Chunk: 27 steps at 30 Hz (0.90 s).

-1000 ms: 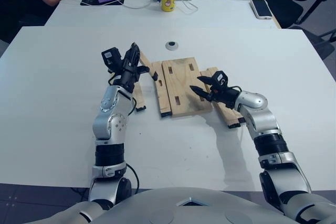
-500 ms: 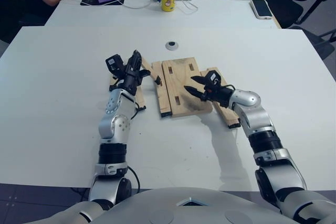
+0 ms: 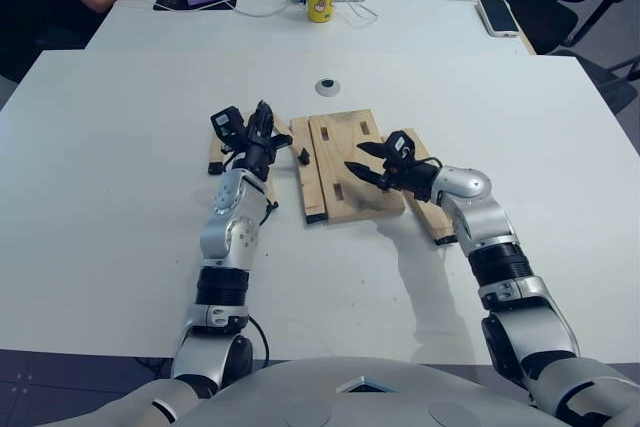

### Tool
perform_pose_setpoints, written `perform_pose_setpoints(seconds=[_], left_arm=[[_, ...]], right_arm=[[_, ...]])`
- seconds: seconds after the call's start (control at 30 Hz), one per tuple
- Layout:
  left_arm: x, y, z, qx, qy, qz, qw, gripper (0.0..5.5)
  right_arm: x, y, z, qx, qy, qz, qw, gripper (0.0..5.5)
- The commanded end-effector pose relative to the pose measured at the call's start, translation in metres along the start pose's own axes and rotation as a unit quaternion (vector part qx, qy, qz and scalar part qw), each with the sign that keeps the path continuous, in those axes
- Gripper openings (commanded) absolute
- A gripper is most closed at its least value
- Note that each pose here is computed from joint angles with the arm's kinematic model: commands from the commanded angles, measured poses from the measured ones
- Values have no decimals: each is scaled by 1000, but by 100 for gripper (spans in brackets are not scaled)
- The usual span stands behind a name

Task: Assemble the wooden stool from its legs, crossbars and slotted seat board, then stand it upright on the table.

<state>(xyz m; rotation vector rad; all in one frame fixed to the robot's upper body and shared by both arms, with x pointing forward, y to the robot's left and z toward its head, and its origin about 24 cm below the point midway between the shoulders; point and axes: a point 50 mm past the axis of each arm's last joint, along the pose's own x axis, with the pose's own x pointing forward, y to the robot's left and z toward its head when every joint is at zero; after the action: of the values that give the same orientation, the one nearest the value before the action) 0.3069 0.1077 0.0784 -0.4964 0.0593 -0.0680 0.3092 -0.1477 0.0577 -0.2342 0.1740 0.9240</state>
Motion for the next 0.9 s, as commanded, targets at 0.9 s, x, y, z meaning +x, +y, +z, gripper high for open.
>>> perform_pose_setpoints(seconds=[0.9], left_arm=[[-40,44,-30,300,127,49,944,46]], right_arm=[[5,33,-5,-102,37,19,994,238]])
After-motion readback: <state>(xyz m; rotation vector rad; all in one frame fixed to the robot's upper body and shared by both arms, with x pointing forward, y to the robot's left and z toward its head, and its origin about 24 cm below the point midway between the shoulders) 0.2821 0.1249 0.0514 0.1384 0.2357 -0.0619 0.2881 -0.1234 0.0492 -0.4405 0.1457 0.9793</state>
